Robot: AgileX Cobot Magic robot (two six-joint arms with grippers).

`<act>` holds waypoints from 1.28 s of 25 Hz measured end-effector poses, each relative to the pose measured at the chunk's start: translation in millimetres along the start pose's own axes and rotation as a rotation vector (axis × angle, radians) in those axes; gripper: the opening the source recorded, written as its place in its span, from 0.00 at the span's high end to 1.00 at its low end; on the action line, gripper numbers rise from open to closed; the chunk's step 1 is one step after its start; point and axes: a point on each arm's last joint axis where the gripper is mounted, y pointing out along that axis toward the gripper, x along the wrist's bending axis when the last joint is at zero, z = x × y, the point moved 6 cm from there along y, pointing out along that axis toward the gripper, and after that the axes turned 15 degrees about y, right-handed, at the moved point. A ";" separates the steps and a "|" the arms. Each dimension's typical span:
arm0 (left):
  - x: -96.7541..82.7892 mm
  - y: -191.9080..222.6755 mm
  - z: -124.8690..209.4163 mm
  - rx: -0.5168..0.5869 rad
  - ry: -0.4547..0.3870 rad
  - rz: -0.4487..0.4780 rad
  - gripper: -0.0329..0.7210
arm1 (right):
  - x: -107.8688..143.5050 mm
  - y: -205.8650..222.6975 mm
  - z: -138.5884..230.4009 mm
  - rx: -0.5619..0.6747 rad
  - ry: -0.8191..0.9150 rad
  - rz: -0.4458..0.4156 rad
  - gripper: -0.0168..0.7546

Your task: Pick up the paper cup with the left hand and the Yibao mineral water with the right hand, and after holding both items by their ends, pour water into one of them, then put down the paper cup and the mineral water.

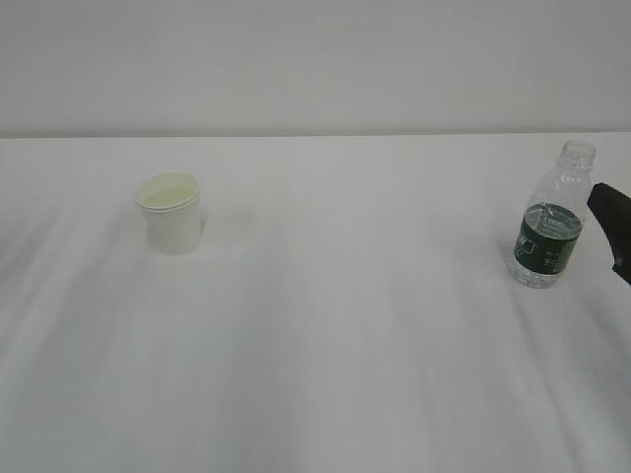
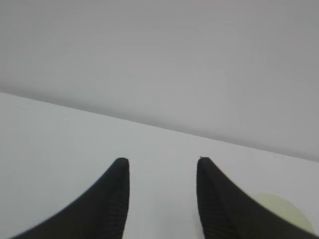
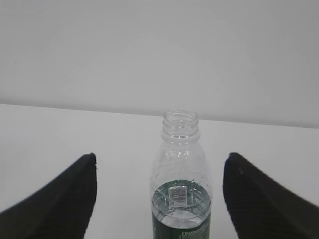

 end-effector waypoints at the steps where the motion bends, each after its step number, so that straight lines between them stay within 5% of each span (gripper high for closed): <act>1: -1.5 -0.8 -4.5 -0.010 0.015 0.005 0.53 | 0.3 -0.5 -0.3 0.003 -0.003 0.000 0.21; 9: -16.6 -3.5 -13.1 0.020 0.129 0.058 0.62 | 1.2 -5.8 -5.6 0.020 -0.024 0.016 0.21; 18: -62.6 -2.1 1.5 0.180 0.312 0.158 0.63 | 3.0 -16.3 -11.8 0.043 -0.057 0.037 0.21; 32: -62.0 -25.3 -59.4 0.091 0.310 0.007 0.65 | 5.2 -31.7 -64.4 0.056 -0.175 0.121 0.21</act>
